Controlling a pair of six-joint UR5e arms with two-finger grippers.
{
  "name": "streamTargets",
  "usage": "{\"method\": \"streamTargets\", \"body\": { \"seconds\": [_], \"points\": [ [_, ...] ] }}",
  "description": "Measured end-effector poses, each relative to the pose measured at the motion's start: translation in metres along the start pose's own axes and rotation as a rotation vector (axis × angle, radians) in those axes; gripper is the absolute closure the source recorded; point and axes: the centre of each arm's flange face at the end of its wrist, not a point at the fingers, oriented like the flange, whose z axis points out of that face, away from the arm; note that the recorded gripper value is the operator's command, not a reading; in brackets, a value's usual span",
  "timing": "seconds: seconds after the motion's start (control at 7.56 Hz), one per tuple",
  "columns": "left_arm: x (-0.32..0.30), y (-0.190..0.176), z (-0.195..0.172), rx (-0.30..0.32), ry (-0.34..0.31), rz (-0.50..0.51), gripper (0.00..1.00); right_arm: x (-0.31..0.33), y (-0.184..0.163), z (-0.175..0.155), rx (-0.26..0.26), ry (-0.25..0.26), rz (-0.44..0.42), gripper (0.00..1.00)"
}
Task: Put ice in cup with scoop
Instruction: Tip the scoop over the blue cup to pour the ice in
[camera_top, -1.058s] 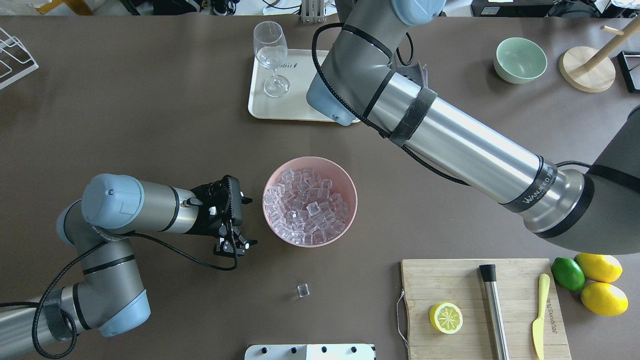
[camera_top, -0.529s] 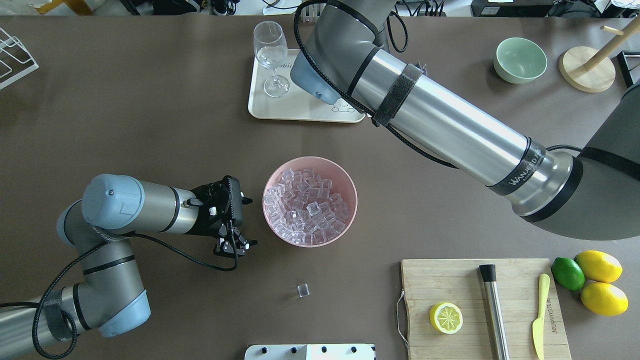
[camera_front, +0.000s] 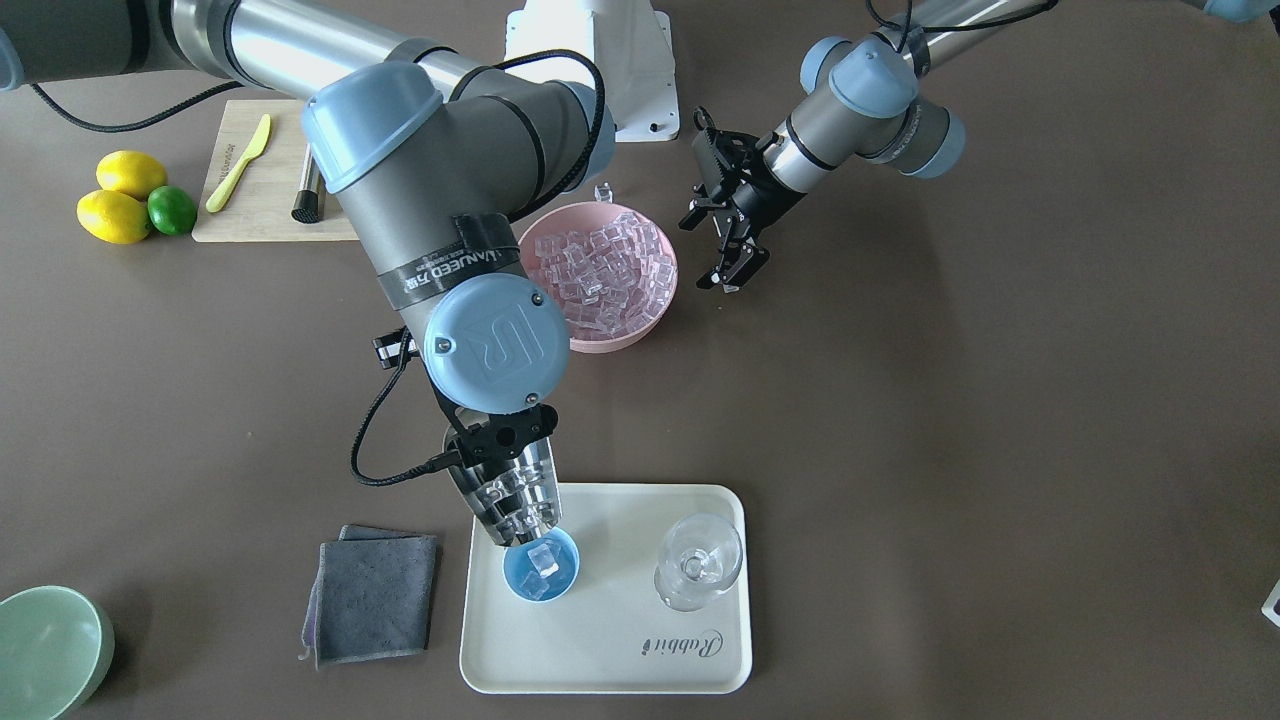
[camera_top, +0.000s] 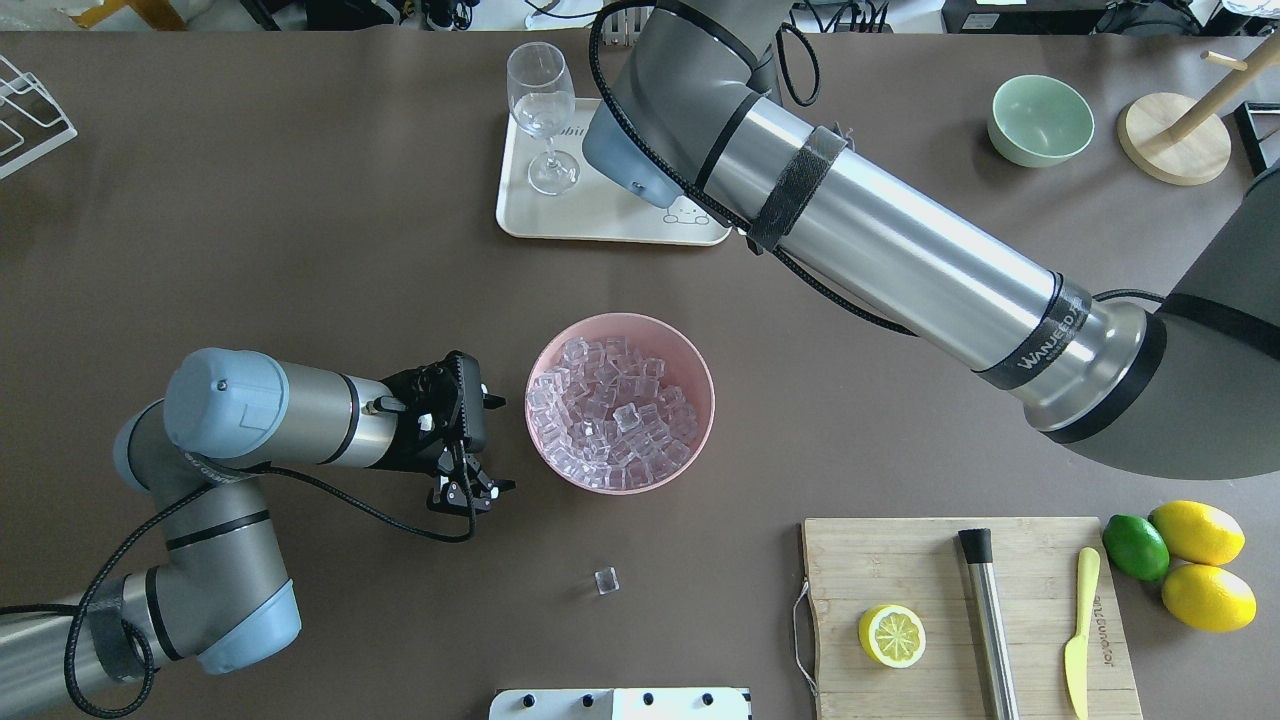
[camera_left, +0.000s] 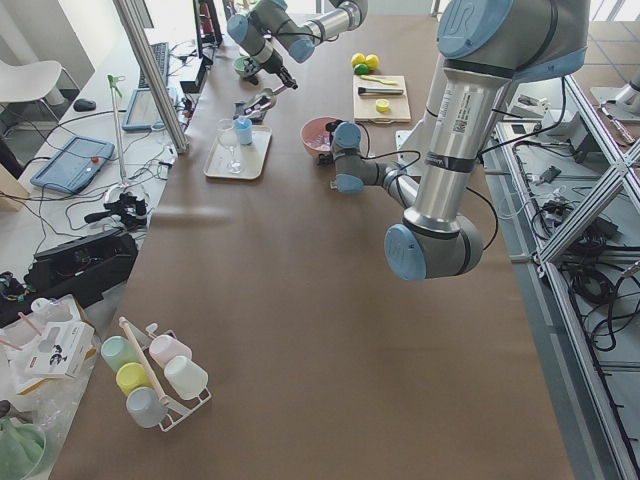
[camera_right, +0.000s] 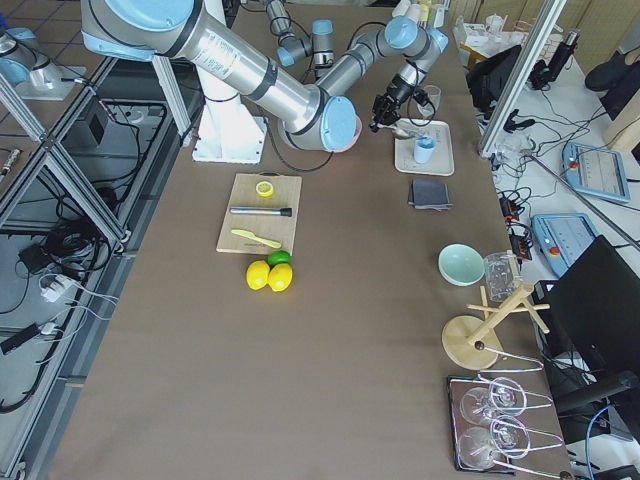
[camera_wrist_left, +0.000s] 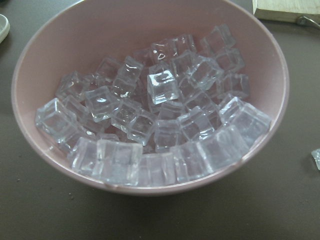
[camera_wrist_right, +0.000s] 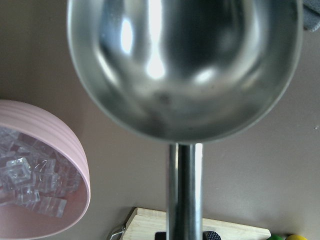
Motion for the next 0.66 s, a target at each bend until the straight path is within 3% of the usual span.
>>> {"method": "streamTargets", "body": {
  "seconds": [0.66],
  "points": [
    [0.001, -0.001, 0.0, 0.001, 0.001, 0.001, 0.02, 0.0, 0.011, -0.008, -0.046, 0.004, 0.002, 1.0]
  ]
}}
